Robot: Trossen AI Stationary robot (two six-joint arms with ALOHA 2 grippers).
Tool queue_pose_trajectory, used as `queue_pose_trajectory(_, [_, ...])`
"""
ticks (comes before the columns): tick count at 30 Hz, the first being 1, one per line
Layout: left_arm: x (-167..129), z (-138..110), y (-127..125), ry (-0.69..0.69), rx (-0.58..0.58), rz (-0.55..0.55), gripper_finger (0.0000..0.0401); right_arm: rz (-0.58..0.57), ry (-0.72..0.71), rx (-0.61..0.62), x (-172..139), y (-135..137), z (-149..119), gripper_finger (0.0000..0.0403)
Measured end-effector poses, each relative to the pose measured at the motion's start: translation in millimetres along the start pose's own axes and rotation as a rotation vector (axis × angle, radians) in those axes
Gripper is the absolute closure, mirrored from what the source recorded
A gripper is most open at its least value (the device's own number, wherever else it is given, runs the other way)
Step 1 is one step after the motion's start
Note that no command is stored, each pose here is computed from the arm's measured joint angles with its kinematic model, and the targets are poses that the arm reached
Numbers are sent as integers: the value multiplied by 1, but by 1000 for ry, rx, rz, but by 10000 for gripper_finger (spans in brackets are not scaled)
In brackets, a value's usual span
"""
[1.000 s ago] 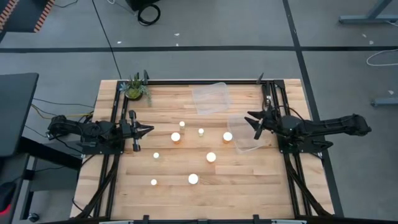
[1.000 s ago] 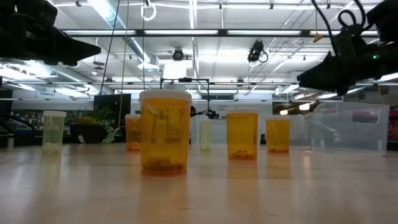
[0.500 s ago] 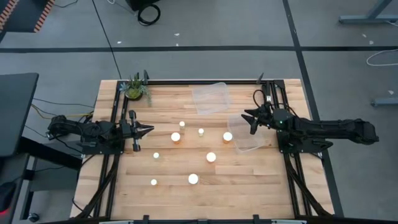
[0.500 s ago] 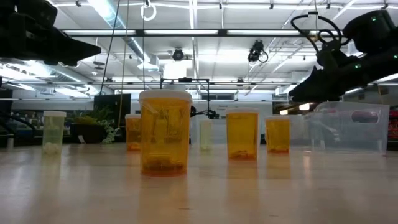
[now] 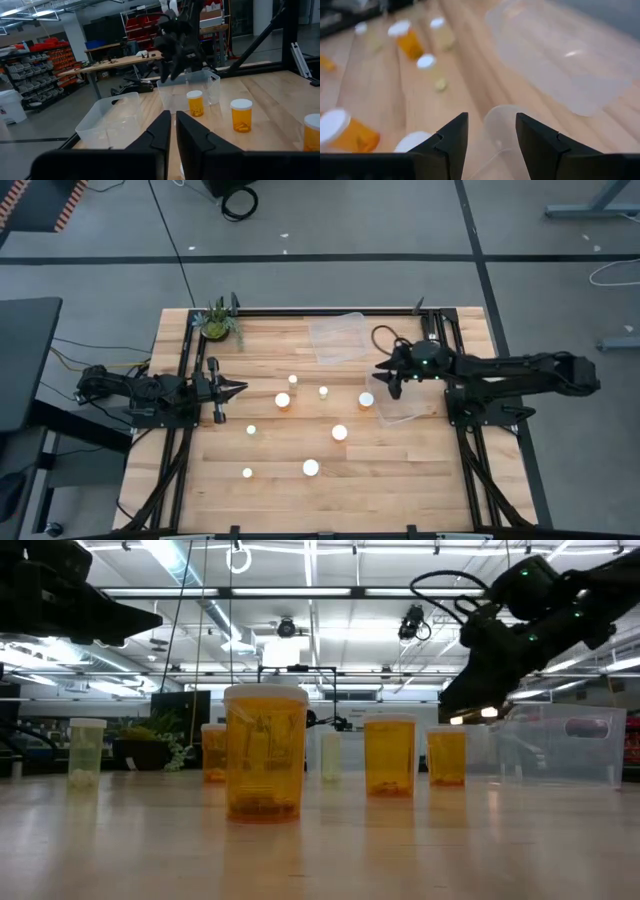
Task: Pick and place medicine bottles into bin by pill shape (circle, oval)
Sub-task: Put the top right big orange pill bottle into the bottom transparent bin
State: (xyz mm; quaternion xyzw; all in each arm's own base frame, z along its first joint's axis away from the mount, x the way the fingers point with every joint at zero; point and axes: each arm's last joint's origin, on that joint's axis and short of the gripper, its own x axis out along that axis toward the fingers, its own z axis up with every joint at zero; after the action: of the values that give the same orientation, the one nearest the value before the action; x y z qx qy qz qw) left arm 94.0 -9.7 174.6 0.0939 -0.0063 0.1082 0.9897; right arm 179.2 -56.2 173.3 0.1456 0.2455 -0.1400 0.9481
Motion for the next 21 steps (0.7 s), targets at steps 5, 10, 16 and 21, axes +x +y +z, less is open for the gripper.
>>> queue_pose_trajectory(5, [0, 0, 0, 0, 0, 0, 362, 45, 85, -127, 11, 16, 16, 222])
queue_pose_trajectory(10, [0, 0, 0, 0, 0, 0, 369, 72, 147, -205, 20, 30, 29, 205])
queue_pose_trajectory(16, [0, 0, 0, 0, 0, 0, 373, 83, 279, -263, 38, 42, 39, 184])
queue_pose_trajectory(21, [0, 0, 0, 0, 0, 0, 368, 102, 386, -324, 54, 56, 49, 172])
